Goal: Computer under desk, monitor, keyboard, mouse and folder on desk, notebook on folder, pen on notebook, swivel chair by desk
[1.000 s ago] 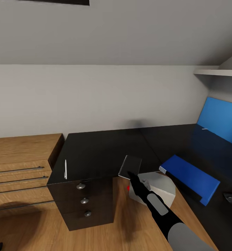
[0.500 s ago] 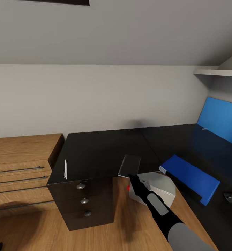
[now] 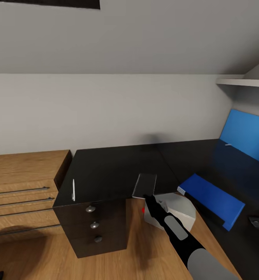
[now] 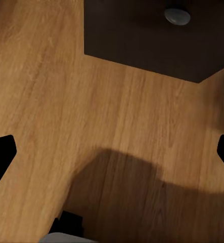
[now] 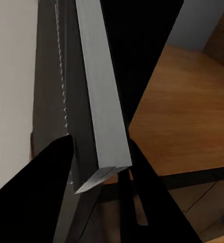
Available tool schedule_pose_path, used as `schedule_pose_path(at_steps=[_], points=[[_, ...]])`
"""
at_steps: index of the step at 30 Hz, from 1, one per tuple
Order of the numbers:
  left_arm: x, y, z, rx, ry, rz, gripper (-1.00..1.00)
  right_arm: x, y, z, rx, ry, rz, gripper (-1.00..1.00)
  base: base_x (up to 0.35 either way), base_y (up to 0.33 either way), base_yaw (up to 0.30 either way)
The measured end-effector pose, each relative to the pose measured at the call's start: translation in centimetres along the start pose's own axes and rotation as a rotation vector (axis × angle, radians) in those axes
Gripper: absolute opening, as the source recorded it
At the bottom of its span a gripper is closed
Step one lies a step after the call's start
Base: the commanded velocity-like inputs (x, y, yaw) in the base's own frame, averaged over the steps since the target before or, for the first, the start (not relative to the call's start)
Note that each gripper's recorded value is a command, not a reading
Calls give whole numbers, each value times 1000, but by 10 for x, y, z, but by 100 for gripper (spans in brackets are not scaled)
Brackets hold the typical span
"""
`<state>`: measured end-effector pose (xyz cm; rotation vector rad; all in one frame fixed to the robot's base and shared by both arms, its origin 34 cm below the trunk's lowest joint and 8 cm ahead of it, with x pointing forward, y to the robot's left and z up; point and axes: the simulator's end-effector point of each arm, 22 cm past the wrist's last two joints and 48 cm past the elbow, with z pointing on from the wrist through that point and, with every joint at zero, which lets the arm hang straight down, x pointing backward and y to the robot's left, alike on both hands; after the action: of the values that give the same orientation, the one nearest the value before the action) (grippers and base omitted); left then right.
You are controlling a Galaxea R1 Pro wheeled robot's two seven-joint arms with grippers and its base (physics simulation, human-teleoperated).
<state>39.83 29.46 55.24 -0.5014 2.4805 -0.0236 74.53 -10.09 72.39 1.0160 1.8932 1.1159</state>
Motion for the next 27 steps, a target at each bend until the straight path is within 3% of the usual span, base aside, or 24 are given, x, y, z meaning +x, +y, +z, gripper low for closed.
schedule_pose_path(at_steps=[8, 13, 20, 27], points=[[-4, 1, -10, -7, 9, 2, 100, -6, 28, -12, -49, -35, -4, -100, 0, 0, 0], [-8, 0, -17, -8, 10, 2, 100, -4, 48, -31, -98, -74, -21, -100, 0, 0, 0], [-15, -2, -26, -8, 10, 2, 100, -12, 57, -41, -80, -110, -27, -100, 0, 0, 0], [-15, -1, -26, -9, 11, 2, 100, -38, 54, -45, -33, -210, -18, -100, 0, 0, 0]])
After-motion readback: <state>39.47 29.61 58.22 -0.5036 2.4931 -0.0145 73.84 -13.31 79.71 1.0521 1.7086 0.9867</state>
